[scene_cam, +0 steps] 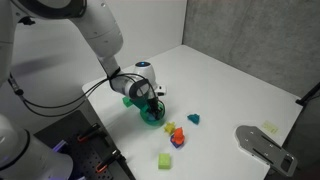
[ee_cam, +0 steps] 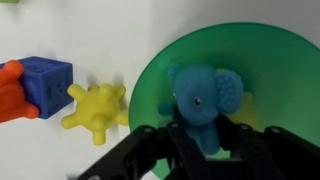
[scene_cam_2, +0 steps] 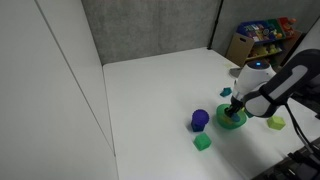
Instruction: Remove the light blue toy from the green bowl and put it on the worktop
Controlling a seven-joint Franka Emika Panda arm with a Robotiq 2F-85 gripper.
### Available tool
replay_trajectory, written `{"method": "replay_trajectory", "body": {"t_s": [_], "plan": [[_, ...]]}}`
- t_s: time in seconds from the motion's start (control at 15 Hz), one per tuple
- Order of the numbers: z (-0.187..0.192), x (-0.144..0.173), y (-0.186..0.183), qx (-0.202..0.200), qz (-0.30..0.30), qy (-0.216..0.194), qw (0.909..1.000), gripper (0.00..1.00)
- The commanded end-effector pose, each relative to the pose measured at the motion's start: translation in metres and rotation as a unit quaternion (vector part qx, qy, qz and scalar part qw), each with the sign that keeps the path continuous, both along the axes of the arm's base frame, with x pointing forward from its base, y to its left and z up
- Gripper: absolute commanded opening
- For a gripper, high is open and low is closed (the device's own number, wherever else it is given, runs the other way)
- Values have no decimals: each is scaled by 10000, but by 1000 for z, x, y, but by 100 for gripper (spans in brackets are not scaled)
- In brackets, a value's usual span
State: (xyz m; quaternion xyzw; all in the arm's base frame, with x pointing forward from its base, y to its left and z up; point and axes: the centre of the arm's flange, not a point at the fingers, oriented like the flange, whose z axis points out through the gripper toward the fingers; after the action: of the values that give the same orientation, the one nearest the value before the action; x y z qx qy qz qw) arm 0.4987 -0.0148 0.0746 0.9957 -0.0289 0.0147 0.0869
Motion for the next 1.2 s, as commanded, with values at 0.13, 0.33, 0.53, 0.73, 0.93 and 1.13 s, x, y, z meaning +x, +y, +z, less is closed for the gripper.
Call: {"method": "replay_trajectory", "body": {"t_s": [0.13,0.33,0.53,0.73,0.93,1.13], "plan": [[48,23,2,-111,-103,-241,9996,5],[77,39,-5,-123,-237,-399,9988,6],[103,57,-25,-227,-480,-613,9967,5],[117,73,-54,-518,-748,-799,9926,5],[123,81,-79,-753,-1002,-856,9884,5],[115,83,-94,-907,-1226,-860,9846,5]]}}
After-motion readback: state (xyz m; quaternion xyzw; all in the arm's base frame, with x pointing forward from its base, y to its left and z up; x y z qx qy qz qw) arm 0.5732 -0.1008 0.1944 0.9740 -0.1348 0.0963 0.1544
